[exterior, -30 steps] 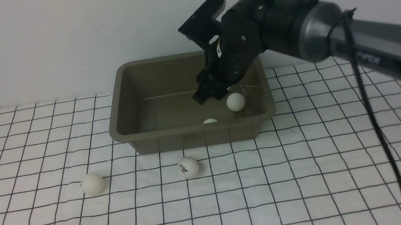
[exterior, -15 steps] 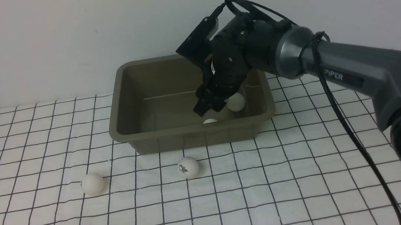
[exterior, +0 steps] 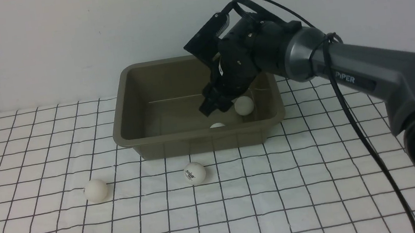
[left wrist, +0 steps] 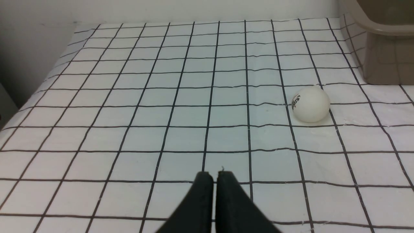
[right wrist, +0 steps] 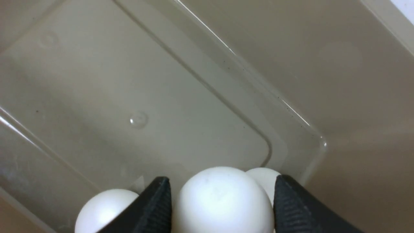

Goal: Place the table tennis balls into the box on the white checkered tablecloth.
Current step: 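Release the ping pong ball into the bin and lift the gripper away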

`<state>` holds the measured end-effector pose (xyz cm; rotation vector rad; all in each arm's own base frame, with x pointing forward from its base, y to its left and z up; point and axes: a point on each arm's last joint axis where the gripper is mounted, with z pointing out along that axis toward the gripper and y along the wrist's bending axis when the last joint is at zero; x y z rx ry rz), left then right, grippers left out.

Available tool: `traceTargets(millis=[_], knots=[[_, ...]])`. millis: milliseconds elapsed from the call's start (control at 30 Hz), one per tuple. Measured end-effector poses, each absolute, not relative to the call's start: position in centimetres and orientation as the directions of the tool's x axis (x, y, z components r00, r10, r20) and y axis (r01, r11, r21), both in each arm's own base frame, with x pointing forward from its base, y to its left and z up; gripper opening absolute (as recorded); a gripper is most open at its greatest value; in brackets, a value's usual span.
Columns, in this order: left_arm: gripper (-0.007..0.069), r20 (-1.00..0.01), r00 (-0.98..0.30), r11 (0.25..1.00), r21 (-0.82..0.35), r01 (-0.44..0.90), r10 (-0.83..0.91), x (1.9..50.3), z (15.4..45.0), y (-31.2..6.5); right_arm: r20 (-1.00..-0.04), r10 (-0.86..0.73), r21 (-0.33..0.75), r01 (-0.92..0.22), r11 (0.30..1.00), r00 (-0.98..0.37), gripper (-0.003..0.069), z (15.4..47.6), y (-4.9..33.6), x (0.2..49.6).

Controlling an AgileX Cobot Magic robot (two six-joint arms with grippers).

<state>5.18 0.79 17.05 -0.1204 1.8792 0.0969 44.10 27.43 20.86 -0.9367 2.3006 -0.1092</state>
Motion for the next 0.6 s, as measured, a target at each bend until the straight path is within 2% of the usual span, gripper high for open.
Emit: traceTargets(millis=[300, 600], knots=[[-0.0001, -0.952, -0.304, 0.991, 0.006, -0.132, -0.034, 5.18, 17.05, 0.79, -0.551, -0.65, -0.305, -0.599, 0.74, -0.523, 0.0393, 20.94, 27.57, 44.23], [-0.0001, -0.953, -0.301, 0.991, -0.003, -0.131, -0.043, 5.19, 17.06, 0.76, -0.578, -0.652, -0.313, -0.604, 0.733, -0.491, 0.0452, 21.15, 27.8, 44.43]])
